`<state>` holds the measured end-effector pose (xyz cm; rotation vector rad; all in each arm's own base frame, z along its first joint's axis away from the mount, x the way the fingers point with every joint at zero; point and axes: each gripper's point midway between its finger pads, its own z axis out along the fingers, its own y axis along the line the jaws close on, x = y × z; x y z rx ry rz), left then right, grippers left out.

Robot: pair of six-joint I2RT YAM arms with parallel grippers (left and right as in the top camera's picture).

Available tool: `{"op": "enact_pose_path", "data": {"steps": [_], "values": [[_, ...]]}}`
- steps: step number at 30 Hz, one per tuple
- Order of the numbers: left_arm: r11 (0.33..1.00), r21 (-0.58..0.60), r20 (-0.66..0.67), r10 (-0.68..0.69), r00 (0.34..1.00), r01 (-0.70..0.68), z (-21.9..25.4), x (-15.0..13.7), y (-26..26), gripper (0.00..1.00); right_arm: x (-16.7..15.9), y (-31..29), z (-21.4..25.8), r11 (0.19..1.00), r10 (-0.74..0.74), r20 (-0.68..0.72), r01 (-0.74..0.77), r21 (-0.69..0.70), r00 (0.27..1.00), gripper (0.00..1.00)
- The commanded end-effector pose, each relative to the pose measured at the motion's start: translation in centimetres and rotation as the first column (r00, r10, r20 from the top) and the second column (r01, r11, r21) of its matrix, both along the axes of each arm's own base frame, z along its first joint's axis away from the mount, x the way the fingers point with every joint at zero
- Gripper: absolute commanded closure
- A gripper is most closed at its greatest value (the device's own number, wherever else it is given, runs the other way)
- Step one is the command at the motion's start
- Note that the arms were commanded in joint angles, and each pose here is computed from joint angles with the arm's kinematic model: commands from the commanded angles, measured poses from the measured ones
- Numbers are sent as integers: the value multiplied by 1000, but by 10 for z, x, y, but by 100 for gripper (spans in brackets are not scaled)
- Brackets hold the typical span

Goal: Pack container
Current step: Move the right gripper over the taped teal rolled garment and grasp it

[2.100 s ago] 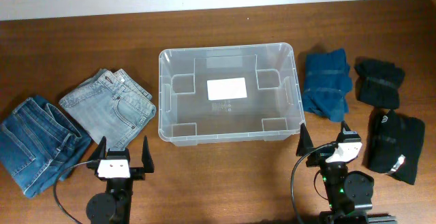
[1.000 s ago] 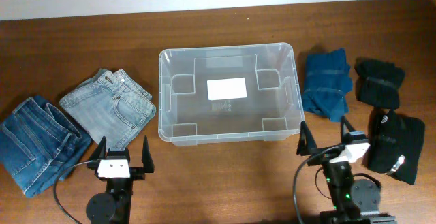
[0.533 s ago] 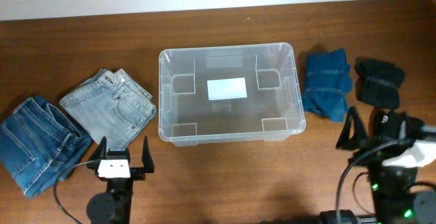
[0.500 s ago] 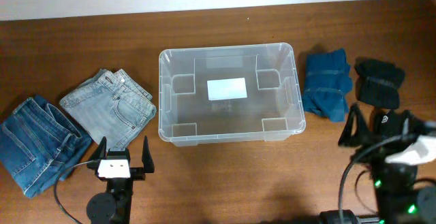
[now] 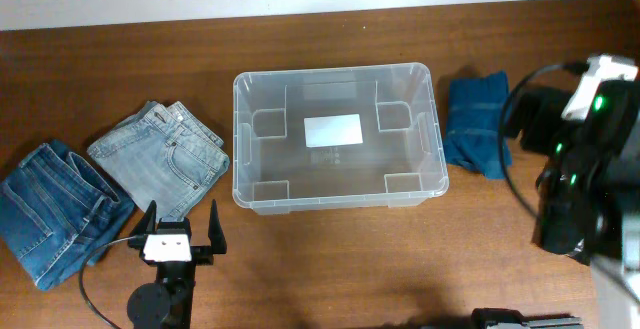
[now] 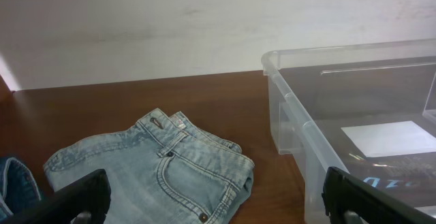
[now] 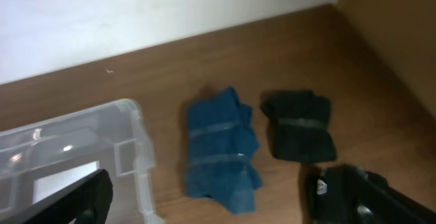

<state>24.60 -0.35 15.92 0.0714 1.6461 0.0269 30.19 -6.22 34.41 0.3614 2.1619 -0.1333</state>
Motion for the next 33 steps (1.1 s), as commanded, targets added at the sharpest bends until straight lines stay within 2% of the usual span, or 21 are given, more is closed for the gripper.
{"op": "enact_pose_path", "data": {"steps": [1,3,11,19,29,33], "values": [[1000,9,1,2,1000,-2,-2,0,1,1,15,-10,5,997,52,-8,-51,64,999,2],[1000,9,1,2,1000,-2,-2,0,1,1,26,-16,-8,990,87,-35,-82,116,996,2],[1000,9,1,2,1000,-2,-2,0,1,0,44,-70,-65,977,9,-178,29,212,984,2],[1000,9,1,2,1000,-2,-2,0,1,1,80,-90,-91,987,51,-186,-20,162,981,2],[1000,9,1,2,1000,-2,-2,0,1,1,110,-90,-190,950,141,-346,-29,311,927,1],[1000,9,1,2,1000,-2,-2,0,1,1,122,-79,-241,901,223,-379,-42,431,898,0]]}}
